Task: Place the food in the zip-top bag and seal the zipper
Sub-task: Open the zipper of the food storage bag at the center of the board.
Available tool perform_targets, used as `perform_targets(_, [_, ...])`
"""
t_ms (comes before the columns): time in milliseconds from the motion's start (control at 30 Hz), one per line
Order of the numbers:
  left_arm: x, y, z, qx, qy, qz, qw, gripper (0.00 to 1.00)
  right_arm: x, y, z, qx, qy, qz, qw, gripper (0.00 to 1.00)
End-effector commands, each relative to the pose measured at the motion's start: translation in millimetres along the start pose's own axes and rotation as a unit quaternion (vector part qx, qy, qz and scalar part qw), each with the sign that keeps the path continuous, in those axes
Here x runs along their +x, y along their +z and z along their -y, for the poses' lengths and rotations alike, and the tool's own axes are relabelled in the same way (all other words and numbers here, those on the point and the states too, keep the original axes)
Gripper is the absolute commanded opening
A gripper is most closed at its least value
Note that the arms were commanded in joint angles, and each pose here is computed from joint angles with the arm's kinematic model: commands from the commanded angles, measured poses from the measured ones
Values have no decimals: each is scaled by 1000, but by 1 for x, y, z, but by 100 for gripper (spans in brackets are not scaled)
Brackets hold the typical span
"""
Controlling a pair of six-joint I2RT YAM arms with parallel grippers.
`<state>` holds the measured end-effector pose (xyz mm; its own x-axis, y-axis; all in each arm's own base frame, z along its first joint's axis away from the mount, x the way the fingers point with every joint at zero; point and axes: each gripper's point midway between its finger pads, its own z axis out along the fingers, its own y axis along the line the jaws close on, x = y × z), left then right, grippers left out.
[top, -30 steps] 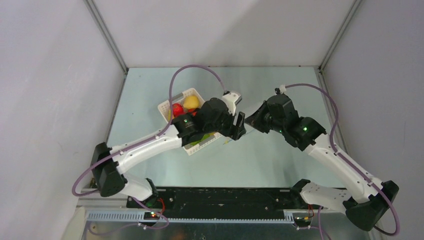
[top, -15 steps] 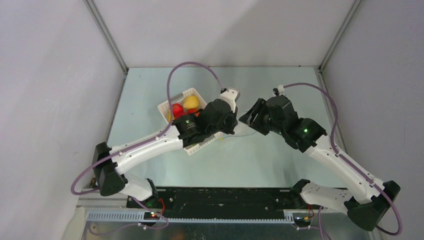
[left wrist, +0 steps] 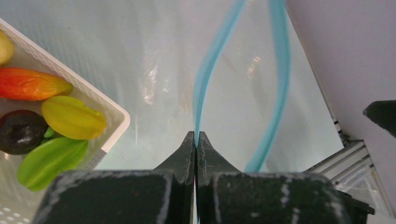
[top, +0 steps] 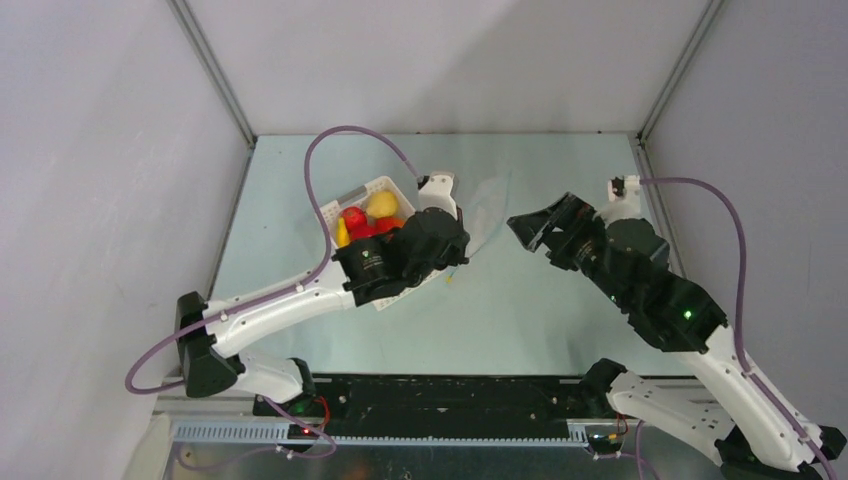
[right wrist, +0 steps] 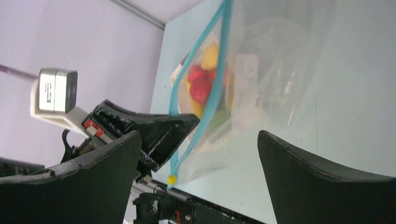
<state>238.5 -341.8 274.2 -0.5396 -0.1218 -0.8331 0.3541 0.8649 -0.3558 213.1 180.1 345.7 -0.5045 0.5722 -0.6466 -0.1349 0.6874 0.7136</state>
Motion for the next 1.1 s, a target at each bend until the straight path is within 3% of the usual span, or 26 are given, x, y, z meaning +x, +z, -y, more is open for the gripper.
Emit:
perform_targets(0, [-17,-6,10,-9,-51,48,998,0,-6,9,14,39,-7,27,999,99])
perform_targets(400, [-8,-1,20,-2,-56,37,998,0,20,70,26,118,-52,-23,991,94])
perform_targets(533, [-6,2,22,0,-52,33,998,0,34,78,42,154,-62,-45,985,75])
perform_targets(700, [-9,4,14,-37,-51,32,998,0,40,70,46,166,-91,-52,980,25])
perform_targets(767, [-12,3,7,-57,-48,38,996,0,39,60,54,184,-99,-49,977,12])
perform_targets(867, [-20,-2,-8,-96,-45,54,993,0,38,42,72,215,-109,-52,969,1])
perform_targets(1067, [-34,-22,-57,-179,-63,80,978,0,33,10,97,229,-111,-42,966,0])
